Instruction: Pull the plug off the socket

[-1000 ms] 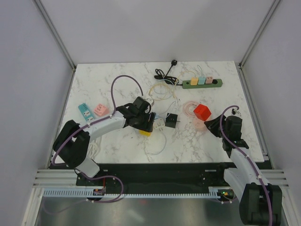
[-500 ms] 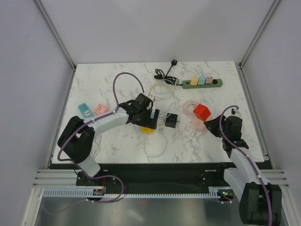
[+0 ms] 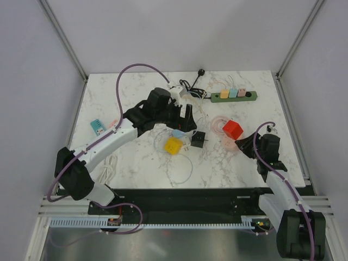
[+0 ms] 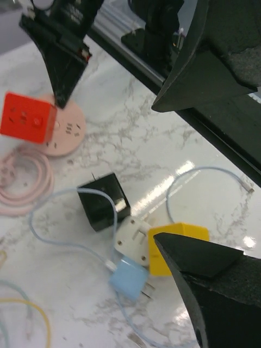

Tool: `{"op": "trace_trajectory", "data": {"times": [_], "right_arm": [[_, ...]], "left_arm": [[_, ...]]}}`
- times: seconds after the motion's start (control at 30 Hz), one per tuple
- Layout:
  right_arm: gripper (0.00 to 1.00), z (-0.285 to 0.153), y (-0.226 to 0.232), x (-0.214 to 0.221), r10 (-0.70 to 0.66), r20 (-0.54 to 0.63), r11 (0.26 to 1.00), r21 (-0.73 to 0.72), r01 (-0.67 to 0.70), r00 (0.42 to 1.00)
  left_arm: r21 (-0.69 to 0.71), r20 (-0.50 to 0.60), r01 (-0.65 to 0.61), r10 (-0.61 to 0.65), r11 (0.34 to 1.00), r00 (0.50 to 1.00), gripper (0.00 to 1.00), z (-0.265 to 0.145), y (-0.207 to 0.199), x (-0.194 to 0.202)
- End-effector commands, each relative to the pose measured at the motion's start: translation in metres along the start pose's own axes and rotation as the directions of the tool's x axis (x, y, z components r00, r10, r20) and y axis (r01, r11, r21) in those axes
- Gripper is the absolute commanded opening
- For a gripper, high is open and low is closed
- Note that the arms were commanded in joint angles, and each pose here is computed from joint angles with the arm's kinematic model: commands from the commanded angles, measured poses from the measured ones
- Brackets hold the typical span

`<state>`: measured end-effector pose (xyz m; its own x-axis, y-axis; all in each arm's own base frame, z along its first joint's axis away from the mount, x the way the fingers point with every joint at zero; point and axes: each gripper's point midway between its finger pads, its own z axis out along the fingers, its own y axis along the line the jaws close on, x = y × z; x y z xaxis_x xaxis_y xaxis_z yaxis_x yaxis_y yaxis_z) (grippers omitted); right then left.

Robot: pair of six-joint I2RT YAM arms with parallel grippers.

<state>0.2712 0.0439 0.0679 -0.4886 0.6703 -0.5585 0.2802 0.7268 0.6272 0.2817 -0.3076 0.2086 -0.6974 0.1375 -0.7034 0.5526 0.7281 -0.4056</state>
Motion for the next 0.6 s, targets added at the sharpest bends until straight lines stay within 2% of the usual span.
{"op": "trace_trajectory", "data": {"times": [0.0,0.03,0.1,0.17,0.33,0.43,0.57], "right_arm": [[0.00,-0.002,-0.028,0.029,-0.025,-0.098,0.996,0.082,0.033,0.995],[0.00,-0.002,-0.028,0.029,-0.027,-0.099,0.996,0.081,0.035,0.995],[0.00,-0.002,-0.026,0.029,-0.025,-0.096,0.997,0.076,0.033,0.995],[0.00,-0.003,-0.025,0.029,-0.024,-0.096,0.997,0.070,0.031,0.995],[0.00,-0.003,-0.023,0.030,-0.023,-0.103,0.998,0.059,0.029,0.994],[0.00,-0.004,-0.022,0.032,-0.023,-0.111,0.998,0.054,0.029,0.994],[0.00,-0.005,-0.021,0.033,-0.021,-0.112,0.999,0.042,0.026,0.993]], "left_arm": [[0.217,0.045,-0.113,0.105,0.970,0.993,0.98,0.006,-0.061,-0.027],[0.225,0.018,-0.128,0.128,0.966,0.992,0.98,0.021,-0.070,-0.018],[0.211,0.047,-0.156,0.149,0.965,0.988,0.98,0.035,-0.081,-0.027],[0.180,0.026,-0.157,0.155,0.971,0.988,0.98,0.063,-0.084,-0.019],[0.201,0.025,-0.186,0.184,0.962,0.983,0.97,0.116,-0.105,-0.020],[0.221,0.053,-0.209,0.202,0.953,0.978,0.97,0.129,-0.118,-0.025],[0.218,0.052,-0.222,0.215,0.951,0.975,1.00,0.155,-0.116,-0.025]]}}
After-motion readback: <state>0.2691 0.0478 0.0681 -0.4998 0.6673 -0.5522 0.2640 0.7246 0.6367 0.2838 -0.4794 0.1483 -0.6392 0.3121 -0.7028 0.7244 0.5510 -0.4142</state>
